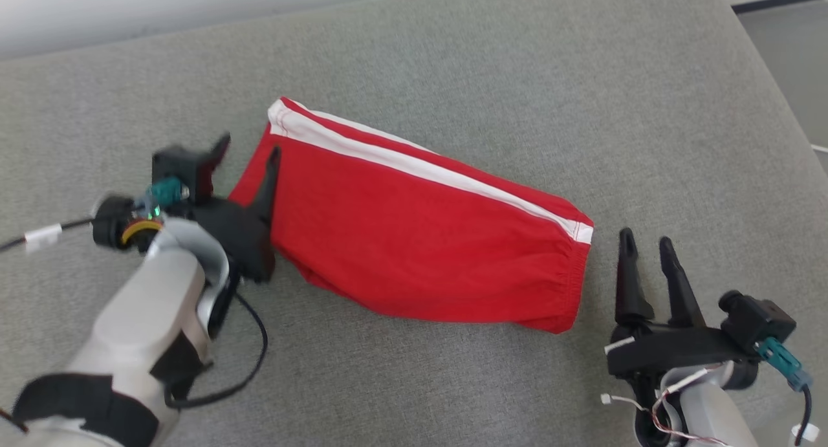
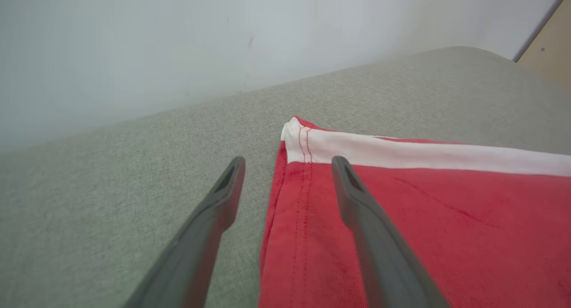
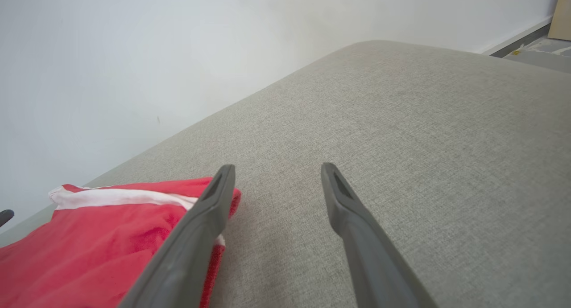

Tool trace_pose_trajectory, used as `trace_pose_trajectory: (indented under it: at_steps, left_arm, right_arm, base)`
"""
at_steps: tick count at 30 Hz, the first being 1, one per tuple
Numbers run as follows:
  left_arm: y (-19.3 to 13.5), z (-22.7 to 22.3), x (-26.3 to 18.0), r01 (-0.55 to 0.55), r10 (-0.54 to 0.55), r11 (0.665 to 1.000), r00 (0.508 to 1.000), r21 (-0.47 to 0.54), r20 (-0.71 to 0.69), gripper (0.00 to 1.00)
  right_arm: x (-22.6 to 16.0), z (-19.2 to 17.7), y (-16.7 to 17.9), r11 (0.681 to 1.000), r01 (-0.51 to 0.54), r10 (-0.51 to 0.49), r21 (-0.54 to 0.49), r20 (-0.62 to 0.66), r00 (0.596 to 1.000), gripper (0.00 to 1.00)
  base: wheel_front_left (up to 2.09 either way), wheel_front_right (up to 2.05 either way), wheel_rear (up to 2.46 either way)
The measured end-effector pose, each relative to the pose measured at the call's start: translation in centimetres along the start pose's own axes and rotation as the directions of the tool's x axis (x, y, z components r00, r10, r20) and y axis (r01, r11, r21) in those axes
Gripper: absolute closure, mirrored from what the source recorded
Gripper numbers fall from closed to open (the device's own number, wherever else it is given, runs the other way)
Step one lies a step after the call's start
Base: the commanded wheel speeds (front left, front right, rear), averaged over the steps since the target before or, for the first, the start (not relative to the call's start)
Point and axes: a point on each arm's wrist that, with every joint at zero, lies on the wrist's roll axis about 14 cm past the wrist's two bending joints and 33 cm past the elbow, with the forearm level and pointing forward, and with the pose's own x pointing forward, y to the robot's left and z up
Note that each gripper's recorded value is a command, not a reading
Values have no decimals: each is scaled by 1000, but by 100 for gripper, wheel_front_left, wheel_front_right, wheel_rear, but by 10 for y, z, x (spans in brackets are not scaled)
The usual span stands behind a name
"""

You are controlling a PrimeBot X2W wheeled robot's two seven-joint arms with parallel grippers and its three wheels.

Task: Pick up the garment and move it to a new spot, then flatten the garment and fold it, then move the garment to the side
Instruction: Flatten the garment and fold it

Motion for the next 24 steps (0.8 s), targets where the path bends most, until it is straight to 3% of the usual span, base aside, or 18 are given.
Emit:
trace_pose_trajectory:
  at_steps: [7,17,18,19,20,21,24]
  left_arm:
    - [2,-29,-27,-46,41,996,996,-75,-76,0]
    - [-8,-64,-31,-37,20,997,973,-69,-230,0]
    - [-8,-67,-32,-34,17,997,969,-67,-247,13]
    - [-8,-69,-32,-35,18,998,966,-61,-259,45]
    - [-8,-69,-32,-31,17,998,965,-52,-263,58]
    - [-9,-68,-32,-31,17,998,964,-49,-264,100]
    - [-13,-68,-33,-27,14,999,965,-47,-263,100]
  right_arm:
    - [-8,6,-6,1000,18,-18,-6,14,1000,0]
    - [-16,6,-17,999,47,-47,-15,10,999,0]
    - [-17,6,-17,999,47,-47,-15,11,999,0]
    - [-17,7,-17,999,47,-47,-14,12,999,0]
    - [-18,8,-18,999,48,-48,-12,14,999,0]
    - [-19,9,-18,999,49,-49,-10,16,999,0]
    - [-20,12,-18,999,48,-48,-8,25,999,0]
  base:
    - [0,0,0]
    - [0,0,0]
    - [0,0,0]
    - [0,0,0]
    - [0,0,0]
    - [0,0,0]
    - [0,0,0]
